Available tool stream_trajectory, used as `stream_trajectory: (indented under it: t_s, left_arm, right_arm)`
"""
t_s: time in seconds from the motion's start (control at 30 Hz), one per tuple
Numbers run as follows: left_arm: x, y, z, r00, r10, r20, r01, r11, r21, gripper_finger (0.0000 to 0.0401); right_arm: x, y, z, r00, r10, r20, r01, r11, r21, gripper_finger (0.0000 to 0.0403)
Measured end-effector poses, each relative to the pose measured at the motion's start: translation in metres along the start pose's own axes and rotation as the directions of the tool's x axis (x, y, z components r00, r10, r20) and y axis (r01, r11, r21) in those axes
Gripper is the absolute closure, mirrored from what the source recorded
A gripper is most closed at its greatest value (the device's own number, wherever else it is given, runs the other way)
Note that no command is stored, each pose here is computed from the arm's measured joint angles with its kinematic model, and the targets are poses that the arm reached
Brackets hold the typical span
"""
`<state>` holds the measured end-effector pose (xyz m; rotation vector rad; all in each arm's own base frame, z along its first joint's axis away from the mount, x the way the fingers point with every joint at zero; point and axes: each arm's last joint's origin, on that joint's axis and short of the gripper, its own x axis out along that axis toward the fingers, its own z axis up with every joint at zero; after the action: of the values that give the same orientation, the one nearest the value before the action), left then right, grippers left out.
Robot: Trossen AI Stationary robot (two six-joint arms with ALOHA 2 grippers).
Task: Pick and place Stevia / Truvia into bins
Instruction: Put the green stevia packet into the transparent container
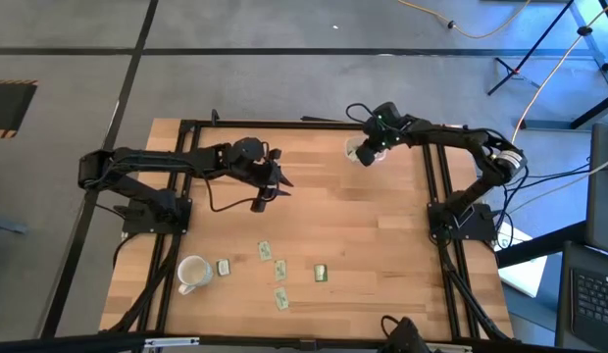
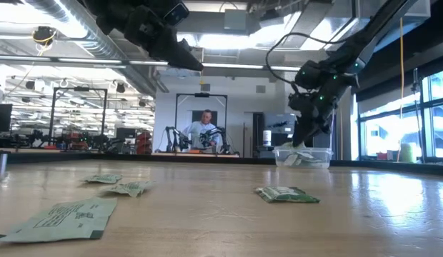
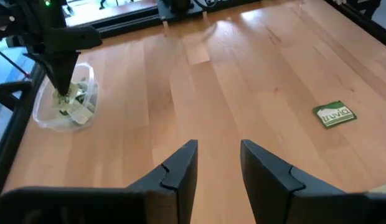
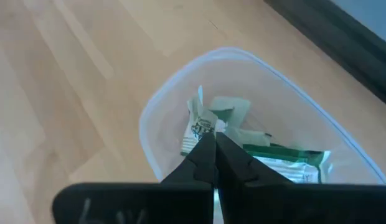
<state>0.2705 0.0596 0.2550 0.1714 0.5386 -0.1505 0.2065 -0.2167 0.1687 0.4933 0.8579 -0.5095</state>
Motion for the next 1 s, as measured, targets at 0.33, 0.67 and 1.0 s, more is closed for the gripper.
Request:
stream_trajectory:
  t_s: [0.33,0.67,1.0]
  left_arm:
    - [0.000,-0.002,-0.006,0.998,-0.020,-0.054,0.018,0.999,-0.049,0.0285]
    - [0.002,-0.009,-0.003,0.998,-0.044,-0.052,0.042,0.999,-0.034,0.0285]
    - [0.006,-0.028,-0.006,0.987,-0.024,-0.157,0.032,0.998,0.045,0.0285]
  right_arm:
    - [0.000,-0.003,-0.001,0.994,-0.107,-0.010,0.107,0.994,-0.002,0.0393]
    - [0.000,-0.005,-0.002,0.989,-0.146,-0.021,0.145,0.989,-0.030,0.0335]
    - [-0.039,-0.002,0.010,0.908,-0.405,0.111,0.408,0.913,-0.007,0.0264]
